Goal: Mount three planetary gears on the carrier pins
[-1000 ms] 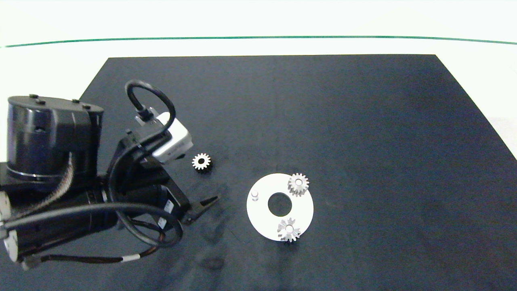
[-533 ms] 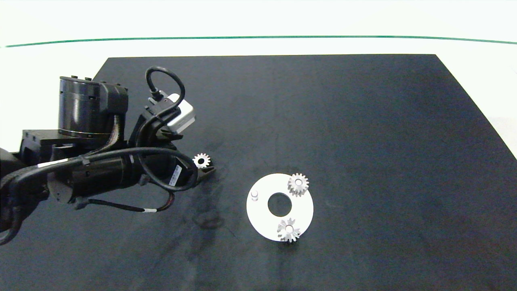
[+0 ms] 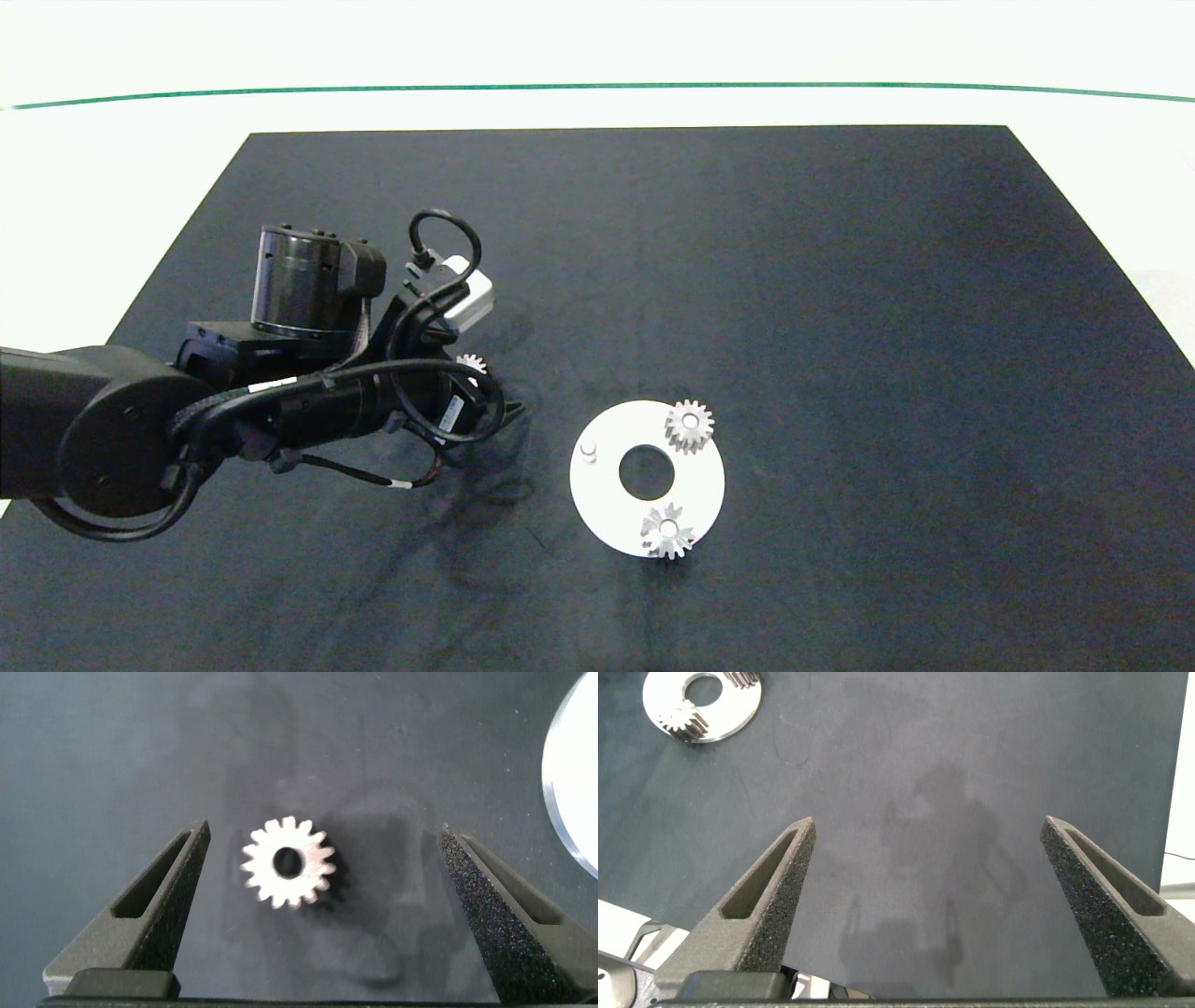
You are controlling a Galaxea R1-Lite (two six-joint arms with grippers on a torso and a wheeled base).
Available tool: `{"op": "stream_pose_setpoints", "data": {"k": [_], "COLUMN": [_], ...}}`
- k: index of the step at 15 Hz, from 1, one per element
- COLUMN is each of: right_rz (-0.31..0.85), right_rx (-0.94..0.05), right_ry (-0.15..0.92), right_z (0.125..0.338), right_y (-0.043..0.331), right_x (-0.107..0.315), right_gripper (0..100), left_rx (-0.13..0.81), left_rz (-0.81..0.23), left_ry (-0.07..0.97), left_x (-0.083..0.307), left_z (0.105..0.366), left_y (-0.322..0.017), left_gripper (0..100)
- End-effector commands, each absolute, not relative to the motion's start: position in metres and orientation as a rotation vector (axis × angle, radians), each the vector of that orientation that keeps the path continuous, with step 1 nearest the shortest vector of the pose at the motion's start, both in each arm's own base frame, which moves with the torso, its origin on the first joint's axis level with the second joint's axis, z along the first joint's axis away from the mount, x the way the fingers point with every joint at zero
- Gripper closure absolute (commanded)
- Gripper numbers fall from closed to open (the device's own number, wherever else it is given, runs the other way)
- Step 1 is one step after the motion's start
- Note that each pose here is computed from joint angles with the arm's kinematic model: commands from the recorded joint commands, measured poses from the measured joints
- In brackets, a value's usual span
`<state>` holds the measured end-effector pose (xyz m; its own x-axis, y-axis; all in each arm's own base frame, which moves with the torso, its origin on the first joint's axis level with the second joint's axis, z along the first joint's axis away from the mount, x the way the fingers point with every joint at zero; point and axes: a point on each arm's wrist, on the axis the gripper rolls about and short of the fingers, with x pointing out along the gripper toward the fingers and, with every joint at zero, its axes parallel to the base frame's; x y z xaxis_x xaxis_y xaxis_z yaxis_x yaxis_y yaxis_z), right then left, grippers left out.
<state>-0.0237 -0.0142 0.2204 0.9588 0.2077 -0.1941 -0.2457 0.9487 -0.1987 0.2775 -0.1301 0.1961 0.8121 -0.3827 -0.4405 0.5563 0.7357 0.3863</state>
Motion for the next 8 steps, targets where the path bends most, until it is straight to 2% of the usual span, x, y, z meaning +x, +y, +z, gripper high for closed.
{"op": "stream_pose_setpoints", "data": {"k": [1,4,8], "right_rz": [0.230,0.230,0.228], "right_rx": [-0.227,-0.227,-0.226], "right_ry": [0.177,0.176,0.172], "right_z": [0.220,0.220,0.221], "right_y": [-0.014,-0.014,-0.014], "right_x": [-0.023,-0.023,-0.024], "right_gripper": [0,0,0], "left_rx": [0.542,0.540,0.552], "left_rz": [-0.536,-0.520,-0.504], "left_ry": [0.374,0.347,0.355], "left_x": [0.284,0.289,0.294], "left_z": [0.186,0.195,0.194], "left_y": [-0.133,-0.131,-0.119], "left_gripper": [0,5,12]}}
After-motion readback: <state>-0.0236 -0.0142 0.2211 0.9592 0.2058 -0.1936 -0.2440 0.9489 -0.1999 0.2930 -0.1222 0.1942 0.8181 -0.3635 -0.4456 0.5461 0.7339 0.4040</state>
